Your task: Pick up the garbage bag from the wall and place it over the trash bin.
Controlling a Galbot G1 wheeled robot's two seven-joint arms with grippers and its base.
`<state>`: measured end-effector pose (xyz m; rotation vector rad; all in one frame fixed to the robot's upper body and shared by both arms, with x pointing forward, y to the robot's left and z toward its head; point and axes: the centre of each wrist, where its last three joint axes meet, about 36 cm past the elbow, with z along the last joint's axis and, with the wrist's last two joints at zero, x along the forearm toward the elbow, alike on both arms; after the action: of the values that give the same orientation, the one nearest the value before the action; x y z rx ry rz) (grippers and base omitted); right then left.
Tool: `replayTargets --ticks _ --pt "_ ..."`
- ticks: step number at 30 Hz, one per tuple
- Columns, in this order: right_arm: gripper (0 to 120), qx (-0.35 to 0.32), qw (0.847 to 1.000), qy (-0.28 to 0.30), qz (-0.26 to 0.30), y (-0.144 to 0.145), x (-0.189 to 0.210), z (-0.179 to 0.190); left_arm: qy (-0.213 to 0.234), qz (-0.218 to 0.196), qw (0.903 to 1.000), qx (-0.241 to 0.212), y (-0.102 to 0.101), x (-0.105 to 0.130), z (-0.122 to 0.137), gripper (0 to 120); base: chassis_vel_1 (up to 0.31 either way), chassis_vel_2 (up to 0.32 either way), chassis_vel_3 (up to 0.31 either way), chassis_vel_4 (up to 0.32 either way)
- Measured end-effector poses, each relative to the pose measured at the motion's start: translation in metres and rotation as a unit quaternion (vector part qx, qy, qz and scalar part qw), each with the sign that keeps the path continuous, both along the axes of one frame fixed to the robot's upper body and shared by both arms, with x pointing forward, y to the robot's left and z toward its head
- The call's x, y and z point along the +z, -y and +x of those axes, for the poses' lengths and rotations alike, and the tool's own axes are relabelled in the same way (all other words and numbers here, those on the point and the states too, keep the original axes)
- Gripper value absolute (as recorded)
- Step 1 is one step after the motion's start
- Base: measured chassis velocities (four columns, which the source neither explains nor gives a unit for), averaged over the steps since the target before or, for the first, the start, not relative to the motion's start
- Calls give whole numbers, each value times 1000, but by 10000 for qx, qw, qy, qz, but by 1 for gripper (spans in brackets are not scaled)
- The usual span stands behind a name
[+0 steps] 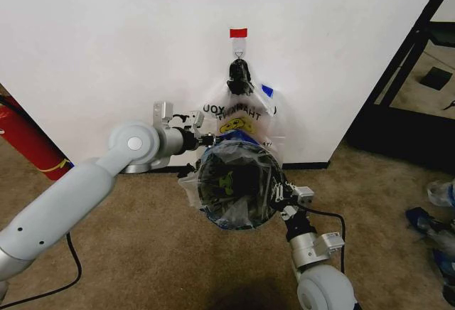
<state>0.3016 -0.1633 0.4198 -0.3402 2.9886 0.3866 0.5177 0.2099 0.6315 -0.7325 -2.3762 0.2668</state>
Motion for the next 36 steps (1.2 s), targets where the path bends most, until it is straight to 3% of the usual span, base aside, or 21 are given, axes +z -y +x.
replayTargets --ticks 13,20,29,36 --pt "1 105 9999 46 25 -3 6 -7 -42 494 9988 -60 14 -26 27 0 0 0 0 0" --pt "1 111 9999 28 41 -5 4 -8 35 530 9985 -104 15 -25 29 0 0 0 0 0" --pt "1 37 9999 -90 109 -7 -3 -7 275 600 9977 -137 8 -13 13 28 0 0 0 0" --pt "1 -84 9987 -368 342 -12 -7 -2 810 689 9927 -575 0 -3 -16 58 0 0 0 0"
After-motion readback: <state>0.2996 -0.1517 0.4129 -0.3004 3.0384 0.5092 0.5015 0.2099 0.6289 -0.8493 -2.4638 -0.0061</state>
